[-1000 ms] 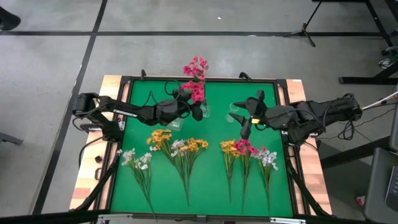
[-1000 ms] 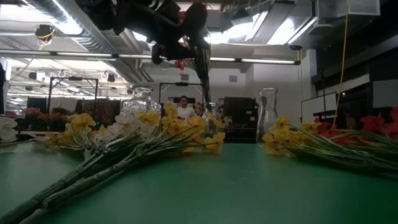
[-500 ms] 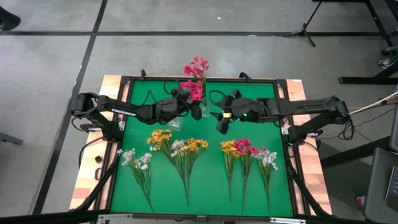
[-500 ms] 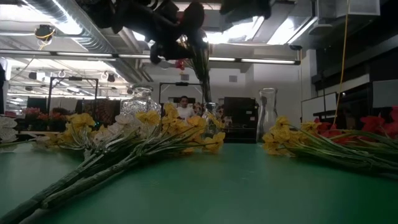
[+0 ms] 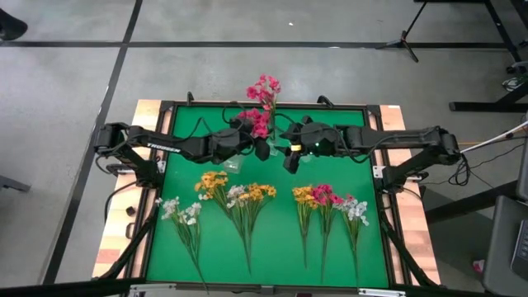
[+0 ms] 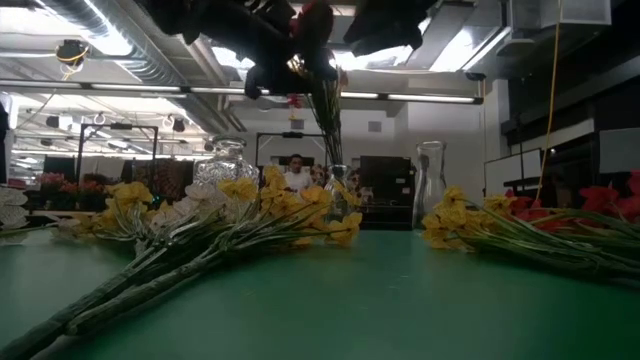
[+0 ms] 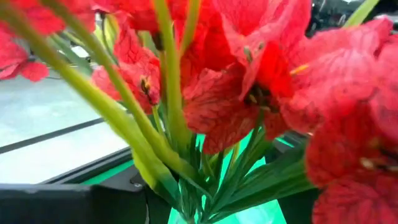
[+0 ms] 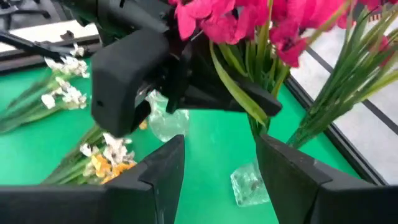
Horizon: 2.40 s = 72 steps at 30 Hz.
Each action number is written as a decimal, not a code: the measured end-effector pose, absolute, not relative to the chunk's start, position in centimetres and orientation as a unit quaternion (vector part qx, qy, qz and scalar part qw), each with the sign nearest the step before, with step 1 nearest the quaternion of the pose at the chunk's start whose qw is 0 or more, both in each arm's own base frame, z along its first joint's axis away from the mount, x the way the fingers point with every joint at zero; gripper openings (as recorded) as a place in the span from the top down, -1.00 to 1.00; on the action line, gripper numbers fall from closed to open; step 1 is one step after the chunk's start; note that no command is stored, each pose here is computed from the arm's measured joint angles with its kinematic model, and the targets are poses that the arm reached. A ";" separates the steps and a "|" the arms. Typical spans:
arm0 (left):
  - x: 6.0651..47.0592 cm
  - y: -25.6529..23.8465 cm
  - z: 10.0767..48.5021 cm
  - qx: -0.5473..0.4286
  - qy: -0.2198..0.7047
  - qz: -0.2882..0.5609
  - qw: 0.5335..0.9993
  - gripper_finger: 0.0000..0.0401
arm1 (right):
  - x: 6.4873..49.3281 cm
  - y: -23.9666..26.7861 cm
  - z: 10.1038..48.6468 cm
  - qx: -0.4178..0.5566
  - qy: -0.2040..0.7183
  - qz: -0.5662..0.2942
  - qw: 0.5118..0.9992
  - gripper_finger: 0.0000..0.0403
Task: Sort flowers into vase by color
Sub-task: Put the left red flower into the center transparent vase
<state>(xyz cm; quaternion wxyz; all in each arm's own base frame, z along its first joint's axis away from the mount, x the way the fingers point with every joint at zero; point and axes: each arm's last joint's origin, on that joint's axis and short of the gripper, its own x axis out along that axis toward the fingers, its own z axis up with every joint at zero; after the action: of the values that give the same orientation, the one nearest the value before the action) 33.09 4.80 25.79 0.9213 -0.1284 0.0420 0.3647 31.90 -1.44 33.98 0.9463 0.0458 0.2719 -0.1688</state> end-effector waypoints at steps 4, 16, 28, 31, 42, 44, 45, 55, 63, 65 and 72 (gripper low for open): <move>33.4 4.7 26.7 -0.117 0.051 0.365 0.922 -0.12 | 31.9 -2.4 31.0 0.058 0.280 -0.159 0.945 0.02; 33.5 4.7 26.8 -0.122 0.059 0.366 0.921 -0.12 | 32.0 -4.9 26.3 0.078 0.138 -0.122 0.980 0.02; 33.4 5.0 26.8 -0.124 0.058 0.369 0.919 -0.12 | 33.2 -5.0 23.6 0.102 0.168 -0.093 0.976 0.02; 33.4 5.0 26.8 -0.124 0.058 0.368 0.920 -0.12 | 34.0 -5.2 23.1 0.101 0.146 -0.092 0.980 0.02; 33.5 4.6 26.7 -0.123 0.059 0.364 0.921 -0.12 | 34.6 -7.0 22.0 0.087 0.123 -0.200 0.968 0.02; 33.5 4.5 26.7 -0.123 0.062 0.362 0.922 -0.12 | 34.6 -7.0 22.0 0.087 0.122 -0.201 0.968 0.02; 33.5 4.4 26.7 -0.123 0.063 0.361 0.922 -0.12 | 34.6 -7.0 22.0 0.089 0.121 -0.201 0.968 0.02; 33.4 3.3 25.9 -0.104 0.106 0.352 0.924 -0.12 | 34.6 -7.0 22.1 0.111 0.111 -0.204 0.966 0.02; 33.0 3.4 25.1 -0.087 0.146 0.374 0.912 -0.12 | 34.6 -7.0 22.2 0.115 0.107 -0.205 0.966 0.02; 33.0 3.4 25.0 -0.085 0.153 0.374 0.911 -0.12 | 34.6 -7.0 22.1 0.115 0.109 -0.205 0.966 0.02; 32.7 3.4 24.7 -0.080 0.175 0.380 0.905 -0.12 | 34.6 -7.1 22.0 0.111 0.111 -0.225 0.962 0.02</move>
<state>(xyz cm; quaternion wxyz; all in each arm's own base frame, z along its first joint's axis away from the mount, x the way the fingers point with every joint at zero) 32.73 3.41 24.66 0.9047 -0.0801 0.1751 0.3800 34.57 -7.11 22.05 0.9616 0.1115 0.1105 -0.2252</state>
